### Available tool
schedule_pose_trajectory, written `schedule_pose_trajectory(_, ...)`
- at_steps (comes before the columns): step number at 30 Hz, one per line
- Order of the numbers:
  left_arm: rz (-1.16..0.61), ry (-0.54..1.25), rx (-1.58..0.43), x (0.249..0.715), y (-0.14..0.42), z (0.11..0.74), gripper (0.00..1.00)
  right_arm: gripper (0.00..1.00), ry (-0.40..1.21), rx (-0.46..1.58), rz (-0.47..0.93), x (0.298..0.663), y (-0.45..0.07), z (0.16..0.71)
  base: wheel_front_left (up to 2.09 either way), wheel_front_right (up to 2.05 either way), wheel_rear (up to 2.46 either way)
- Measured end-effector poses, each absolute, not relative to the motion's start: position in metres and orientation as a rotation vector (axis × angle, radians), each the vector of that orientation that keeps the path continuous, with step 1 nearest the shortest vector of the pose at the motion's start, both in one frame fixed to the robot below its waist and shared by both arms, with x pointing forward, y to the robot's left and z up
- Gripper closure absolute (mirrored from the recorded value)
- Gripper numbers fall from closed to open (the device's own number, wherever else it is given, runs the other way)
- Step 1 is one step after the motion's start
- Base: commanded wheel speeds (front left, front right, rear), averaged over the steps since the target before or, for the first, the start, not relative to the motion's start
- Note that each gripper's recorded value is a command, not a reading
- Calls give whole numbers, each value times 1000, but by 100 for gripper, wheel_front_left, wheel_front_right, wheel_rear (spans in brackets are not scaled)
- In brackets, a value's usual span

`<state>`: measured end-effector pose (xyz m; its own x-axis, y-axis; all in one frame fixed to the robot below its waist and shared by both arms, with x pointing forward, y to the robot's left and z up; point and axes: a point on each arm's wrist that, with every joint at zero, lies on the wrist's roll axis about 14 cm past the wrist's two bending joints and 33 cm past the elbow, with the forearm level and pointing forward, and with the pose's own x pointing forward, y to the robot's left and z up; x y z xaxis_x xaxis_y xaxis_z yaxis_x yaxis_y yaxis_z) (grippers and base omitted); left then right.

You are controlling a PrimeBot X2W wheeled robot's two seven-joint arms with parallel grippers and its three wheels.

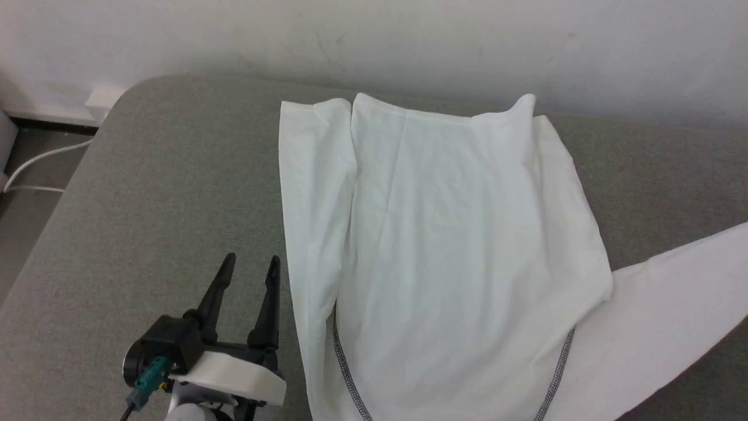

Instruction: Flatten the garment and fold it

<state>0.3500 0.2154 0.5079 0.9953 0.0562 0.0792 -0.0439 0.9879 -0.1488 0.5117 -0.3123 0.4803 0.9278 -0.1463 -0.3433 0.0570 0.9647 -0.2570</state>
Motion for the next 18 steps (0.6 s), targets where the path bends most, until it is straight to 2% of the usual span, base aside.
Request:
schedule_pose_trajectory(4, 34, -95, -158, 345, 210, 511, 0, 100, 207, -235, -117, 506, -306, 524, 0, 0, 0)
schedule_pose_trajectory(9, 33, -103, -165, 336, 209, 513, 0, 100, 28, -197, -4, 493, -240, 573, 0, 0, 0)
schedule_pose_trajectory(14, 45, -111, -169, 328, 213, 514, 0, 100, -67, -156, 194, 470, -146, 604, 0, 0, 0)
schedule_pose_trajectory(18, 60, -112, -171, 324, 217, 514, 0, 100, -49, -127, 368, 452, -71, 599, 0, 0, 0)
